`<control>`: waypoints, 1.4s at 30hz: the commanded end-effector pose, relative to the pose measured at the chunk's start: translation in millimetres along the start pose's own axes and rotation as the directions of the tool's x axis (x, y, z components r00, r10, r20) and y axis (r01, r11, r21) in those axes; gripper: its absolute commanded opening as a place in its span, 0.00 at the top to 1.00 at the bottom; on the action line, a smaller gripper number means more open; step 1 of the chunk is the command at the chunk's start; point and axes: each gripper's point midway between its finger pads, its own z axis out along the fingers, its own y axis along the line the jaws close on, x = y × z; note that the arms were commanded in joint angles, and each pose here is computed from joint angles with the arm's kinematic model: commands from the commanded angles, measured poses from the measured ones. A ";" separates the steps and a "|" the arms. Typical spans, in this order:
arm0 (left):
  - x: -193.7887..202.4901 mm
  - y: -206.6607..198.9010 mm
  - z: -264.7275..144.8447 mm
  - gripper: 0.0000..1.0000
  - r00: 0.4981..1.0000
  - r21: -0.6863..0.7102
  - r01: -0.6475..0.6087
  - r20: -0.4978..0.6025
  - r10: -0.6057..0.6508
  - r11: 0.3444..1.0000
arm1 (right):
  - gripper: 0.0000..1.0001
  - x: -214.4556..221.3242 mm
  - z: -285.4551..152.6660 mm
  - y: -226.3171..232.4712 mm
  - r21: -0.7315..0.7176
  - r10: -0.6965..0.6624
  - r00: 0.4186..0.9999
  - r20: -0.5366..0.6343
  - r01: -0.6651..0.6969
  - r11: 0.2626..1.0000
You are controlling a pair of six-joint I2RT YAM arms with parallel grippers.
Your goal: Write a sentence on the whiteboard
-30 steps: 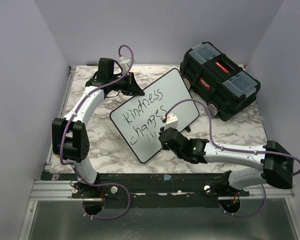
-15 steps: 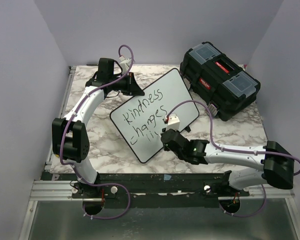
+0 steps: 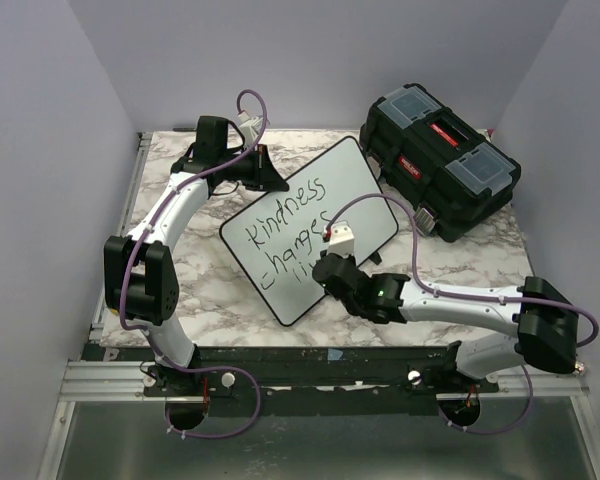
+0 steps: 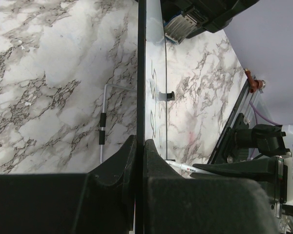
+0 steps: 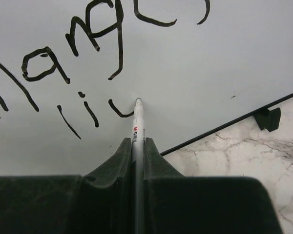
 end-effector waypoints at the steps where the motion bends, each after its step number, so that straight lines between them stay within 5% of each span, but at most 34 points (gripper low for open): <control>1: -10.7 -9.6 -2.0 1.00 0.994 0.020 -0.102 0.035 0.102 0.995 | 0.99 -11.8 8.0 2.4 0.032 -0.015 1.000 0.024 0.014 0.999; 12: -11.5 -9.7 -2.3 1.00 0.994 0.018 -0.105 0.036 0.104 0.994 | 0.99 -33.7 5.5 7.7 0.035 -0.003 0.998 0.065 0.001 0.999; 42: -11.3 -9.0 -2.3 1.00 0.994 0.014 -0.105 0.036 0.104 0.994 | 0.99 -7.7 8.5 -5.8 -0.056 0.120 0.992 0.045 -0.117 0.992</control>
